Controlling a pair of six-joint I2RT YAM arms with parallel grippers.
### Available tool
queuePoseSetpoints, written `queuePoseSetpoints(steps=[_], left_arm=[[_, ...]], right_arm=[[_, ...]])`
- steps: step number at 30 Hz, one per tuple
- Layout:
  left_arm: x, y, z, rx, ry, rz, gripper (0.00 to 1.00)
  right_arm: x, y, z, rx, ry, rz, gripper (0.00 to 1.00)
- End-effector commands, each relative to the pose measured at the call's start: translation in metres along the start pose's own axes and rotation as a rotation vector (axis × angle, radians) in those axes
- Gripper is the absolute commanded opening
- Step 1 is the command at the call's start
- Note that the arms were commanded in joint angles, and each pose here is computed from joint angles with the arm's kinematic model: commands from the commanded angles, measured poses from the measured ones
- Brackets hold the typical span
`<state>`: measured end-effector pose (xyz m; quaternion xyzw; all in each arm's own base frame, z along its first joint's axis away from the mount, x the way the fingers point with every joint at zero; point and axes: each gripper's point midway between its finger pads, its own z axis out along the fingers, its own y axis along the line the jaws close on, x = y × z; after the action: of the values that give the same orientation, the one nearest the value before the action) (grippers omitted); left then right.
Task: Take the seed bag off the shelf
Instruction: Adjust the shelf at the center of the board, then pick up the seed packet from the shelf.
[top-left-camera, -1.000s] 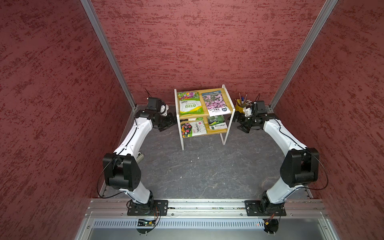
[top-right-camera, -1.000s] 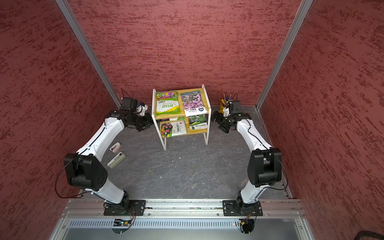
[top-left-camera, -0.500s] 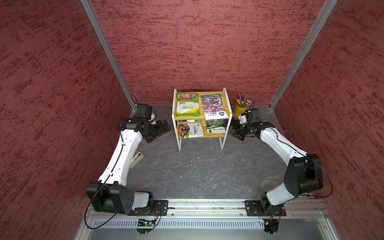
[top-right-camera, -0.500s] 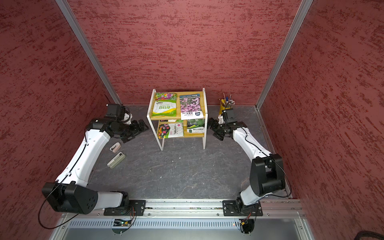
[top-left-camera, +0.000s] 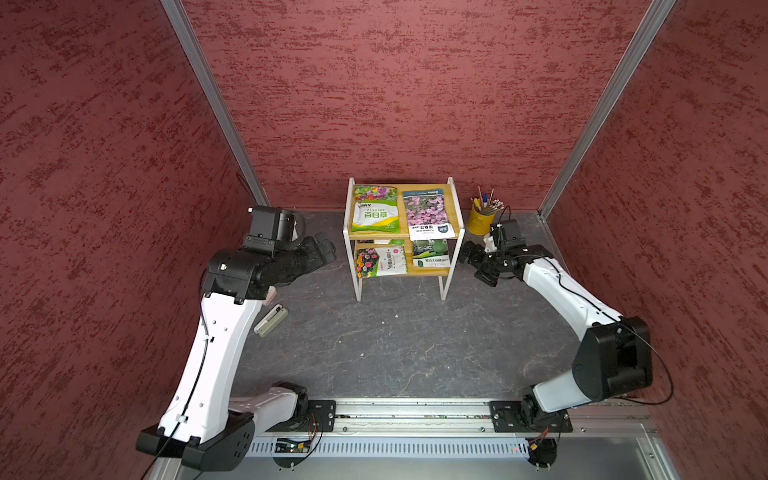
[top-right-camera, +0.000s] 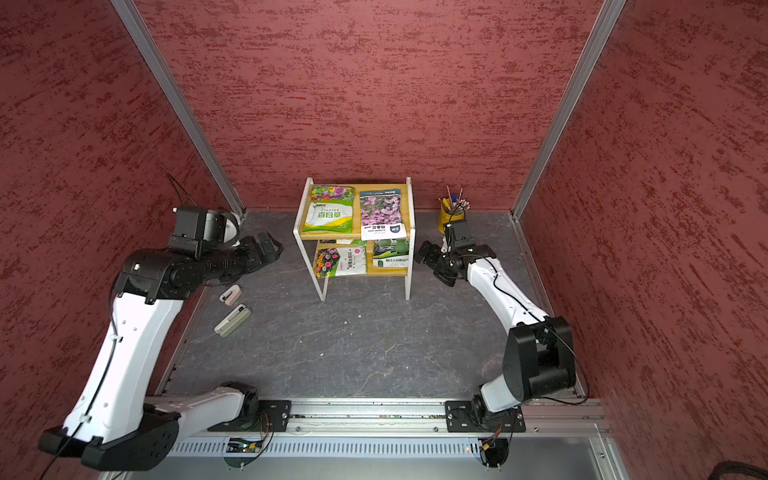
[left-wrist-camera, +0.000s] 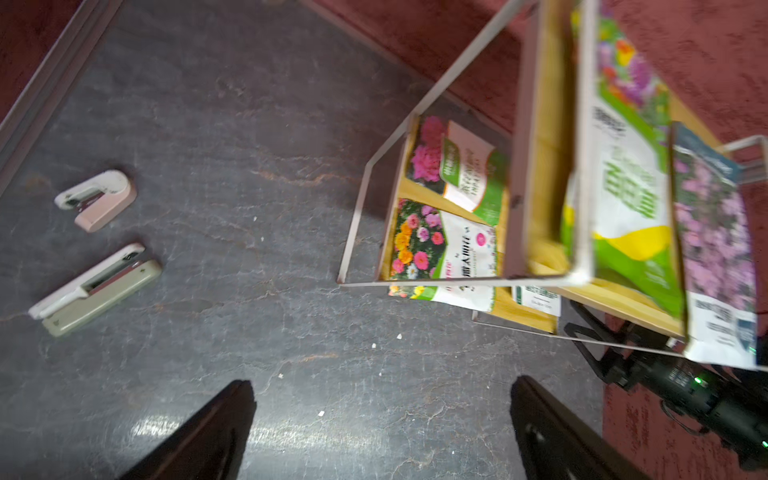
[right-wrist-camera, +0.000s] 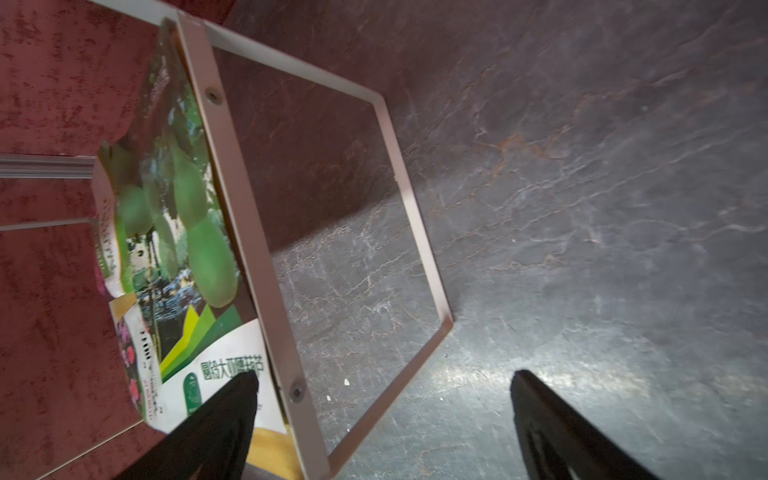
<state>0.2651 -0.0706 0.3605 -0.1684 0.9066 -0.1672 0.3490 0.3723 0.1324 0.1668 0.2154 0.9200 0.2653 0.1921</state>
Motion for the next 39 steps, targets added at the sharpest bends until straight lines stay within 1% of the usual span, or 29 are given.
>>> queuePoseSetpoints(steps=[1,3,5,8,10,13,17,19,21,25,28,33,39], left_arm=[[-0.009,0.009,-0.02,-0.057,-0.07,0.032,1.0],[-0.013,0.002,-0.025,-0.032,-0.082,0.021,1.0],[-0.017,-0.004,-0.027,-0.015,-0.086,-0.032,1.0],[-0.027,-0.028,-0.029,0.079,-0.088,-0.092,1.0],[-0.039,-0.058,-0.031,0.19,-0.102,-0.081,1.0],[-0.058,-0.105,-0.03,0.323,-0.087,-0.034,1.0],[-0.074,-0.16,-0.013,0.401,-0.057,0.071,1.0],[-0.079,-0.181,-0.001,0.438,-0.034,0.091,1.0],[-0.079,-0.195,0.014,0.459,-0.011,0.094,1.0],[-0.065,-0.203,0.053,0.416,0.057,0.1,1.0],[-0.053,-0.207,0.072,0.39,0.09,0.127,1.0],[-0.038,-0.205,0.094,0.352,0.13,0.12,1.0],[-0.024,-0.188,0.109,0.272,0.166,0.127,1.0]], right_arm=[[-0.008,-0.011,-0.013,0.061,-0.044,-0.024,0.99],[-0.006,-0.015,-0.012,0.064,-0.041,-0.019,0.98],[-0.003,-0.017,-0.011,0.065,-0.038,-0.013,0.99],[0.001,-0.018,-0.011,0.057,-0.029,-0.01,0.99],[0.005,-0.021,-0.009,0.056,-0.018,-0.009,0.98],[0.007,-0.02,-0.02,0.042,-0.036,-0.027,0.98],[0.01,-0.026,-0.026,0.041,-0.033,-0.023,0.98],[0.011,-0.026,-0.03,0.025,-0.028,-0.019,0.98],[0.014,-0.027,-0.032,0.022,-0.022,-0.024,0.99],[0.017,-0.03,-0.037,0.029,-0.019,-0.04,0.98],[0.02,-0.031,-0.041,0.026,-0.015,-0.042,0.99],[0.024,-0.033,-0.042,0.018,-0.02,-0.042,0.99],[0.024,-0.038,-0.042,0.019,-0.023,-0.034,0.98]])
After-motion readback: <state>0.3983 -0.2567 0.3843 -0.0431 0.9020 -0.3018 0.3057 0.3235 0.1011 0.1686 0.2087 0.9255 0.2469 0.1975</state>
